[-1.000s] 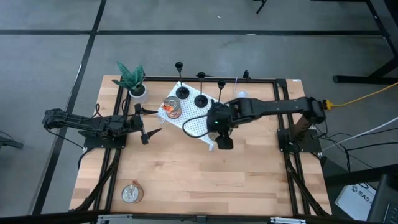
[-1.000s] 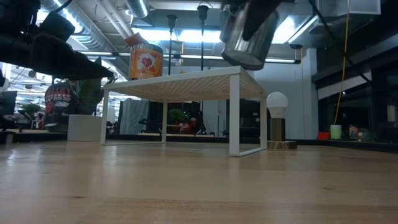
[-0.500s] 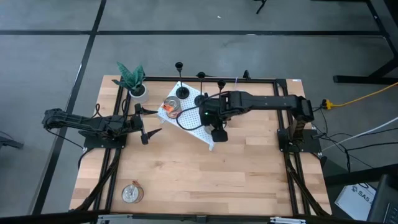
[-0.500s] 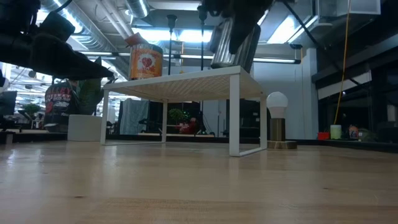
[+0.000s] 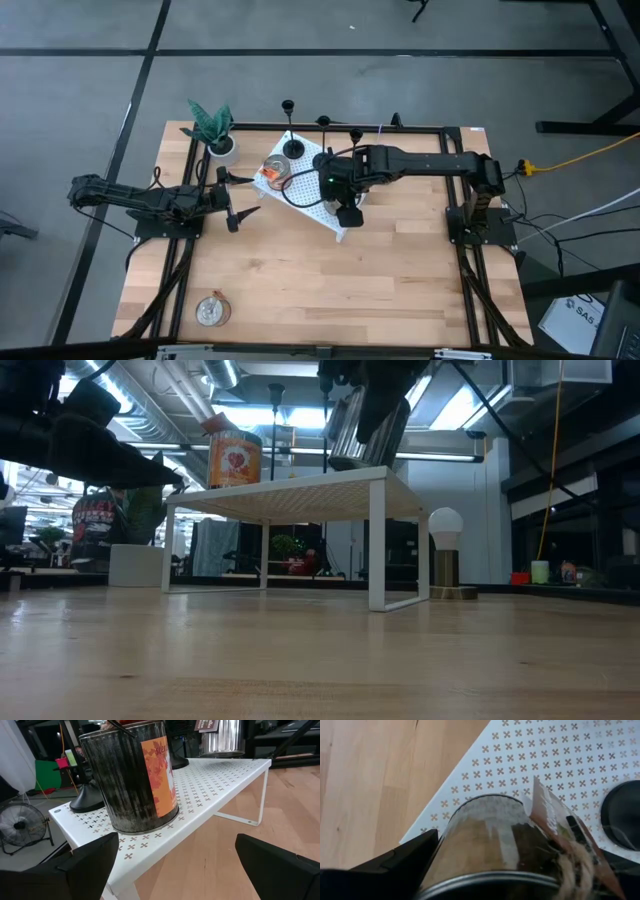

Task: Pick & Place candle stick holders
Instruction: Put the brown scented candle on the shelf

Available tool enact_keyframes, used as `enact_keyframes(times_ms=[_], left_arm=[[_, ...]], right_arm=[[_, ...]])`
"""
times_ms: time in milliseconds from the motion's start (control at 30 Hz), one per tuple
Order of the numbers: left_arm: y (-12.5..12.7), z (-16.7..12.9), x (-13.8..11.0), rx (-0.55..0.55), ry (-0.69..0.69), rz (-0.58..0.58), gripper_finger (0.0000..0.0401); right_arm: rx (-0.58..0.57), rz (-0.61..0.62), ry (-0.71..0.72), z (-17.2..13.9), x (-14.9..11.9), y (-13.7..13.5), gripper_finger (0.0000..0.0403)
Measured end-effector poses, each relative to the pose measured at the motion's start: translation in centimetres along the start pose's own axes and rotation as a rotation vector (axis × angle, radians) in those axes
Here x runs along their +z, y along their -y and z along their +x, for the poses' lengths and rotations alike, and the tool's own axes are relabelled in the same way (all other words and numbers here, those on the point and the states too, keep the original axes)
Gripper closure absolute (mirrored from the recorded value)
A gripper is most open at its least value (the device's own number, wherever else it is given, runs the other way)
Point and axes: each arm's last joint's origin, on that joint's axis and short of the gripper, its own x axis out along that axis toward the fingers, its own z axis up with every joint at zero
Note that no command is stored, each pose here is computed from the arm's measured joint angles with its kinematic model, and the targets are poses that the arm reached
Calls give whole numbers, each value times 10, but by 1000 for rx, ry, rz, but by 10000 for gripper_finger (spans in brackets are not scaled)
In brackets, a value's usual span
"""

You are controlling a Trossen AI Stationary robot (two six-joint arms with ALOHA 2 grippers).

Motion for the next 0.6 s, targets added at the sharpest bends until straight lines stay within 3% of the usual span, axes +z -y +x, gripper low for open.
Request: enact_keyframes(times_ms=[600], left_arm=[[0, 0, 0, 0, 0, 0, 1]], right_arm=[[43, 7, -31, 22, 5, 0, 40]])
